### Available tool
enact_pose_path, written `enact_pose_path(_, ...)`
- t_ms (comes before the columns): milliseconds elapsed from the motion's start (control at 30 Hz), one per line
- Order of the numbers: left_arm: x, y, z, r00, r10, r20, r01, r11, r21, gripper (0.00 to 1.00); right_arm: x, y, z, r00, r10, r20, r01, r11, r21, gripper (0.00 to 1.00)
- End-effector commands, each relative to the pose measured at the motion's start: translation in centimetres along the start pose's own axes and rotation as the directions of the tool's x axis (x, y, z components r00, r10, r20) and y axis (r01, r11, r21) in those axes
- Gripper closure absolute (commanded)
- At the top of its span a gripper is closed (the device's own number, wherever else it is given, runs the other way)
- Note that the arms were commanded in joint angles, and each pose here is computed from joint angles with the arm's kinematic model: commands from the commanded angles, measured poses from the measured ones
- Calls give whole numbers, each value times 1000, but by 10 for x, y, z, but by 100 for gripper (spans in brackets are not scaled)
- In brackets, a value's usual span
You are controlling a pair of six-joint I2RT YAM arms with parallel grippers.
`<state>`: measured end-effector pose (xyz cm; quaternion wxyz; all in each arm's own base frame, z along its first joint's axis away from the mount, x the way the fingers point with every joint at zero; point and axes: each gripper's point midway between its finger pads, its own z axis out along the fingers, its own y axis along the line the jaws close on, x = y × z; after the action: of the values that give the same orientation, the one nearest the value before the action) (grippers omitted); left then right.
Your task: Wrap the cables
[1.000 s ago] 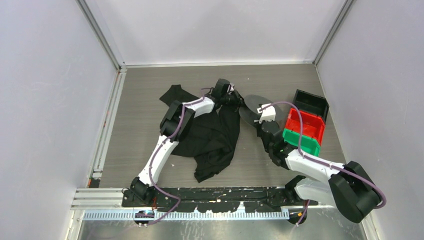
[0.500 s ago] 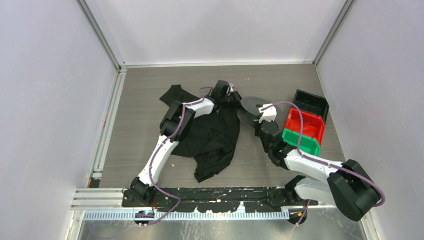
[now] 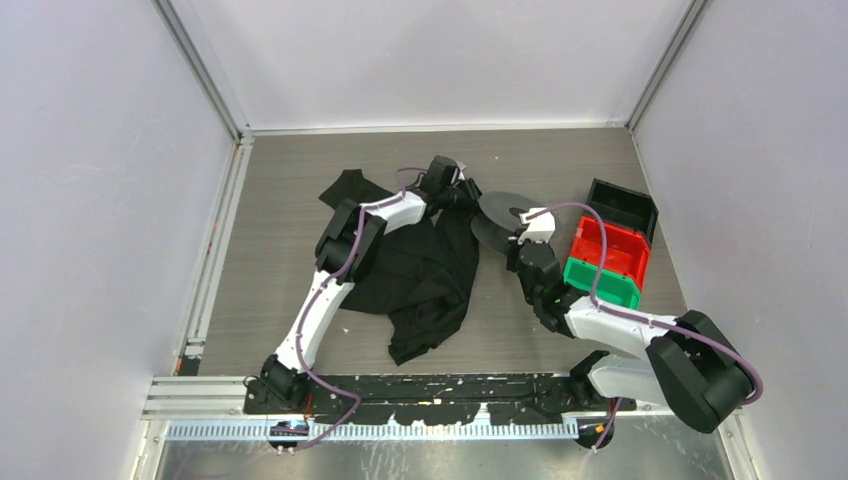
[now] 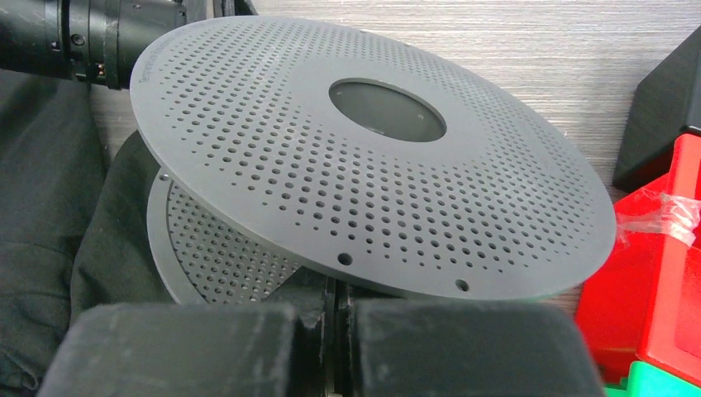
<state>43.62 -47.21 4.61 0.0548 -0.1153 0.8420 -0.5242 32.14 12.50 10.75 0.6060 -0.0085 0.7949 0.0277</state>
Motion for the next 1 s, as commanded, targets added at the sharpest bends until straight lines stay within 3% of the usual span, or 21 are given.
enact_pose_path(0, 0, -52, -27, 996, 92, 22, -93, 993, 68, 75, -20, 3, 4, 992, 96, 82, -97, 995, 17, 98)
enact_pose_path(433, 6, -48, -46, 988, 155, 10, -155, 987, 49, 67, -9, -6, 12, 974, 191, 124, -201, 976, 79, 98)
enact_pose_path(667, 16, -33, -60, 984, 180, -4, -180, 983, -32, 64, 2, -9, 15, 955, 265, 136, -279, 955, 100, 98)
enact_pose_path(967, 34, -20, -75, 989, 148, -25, -150, 987, -50, 53, 14, -9, 21, 937, 317, 145, -334, 936, 113, 98)
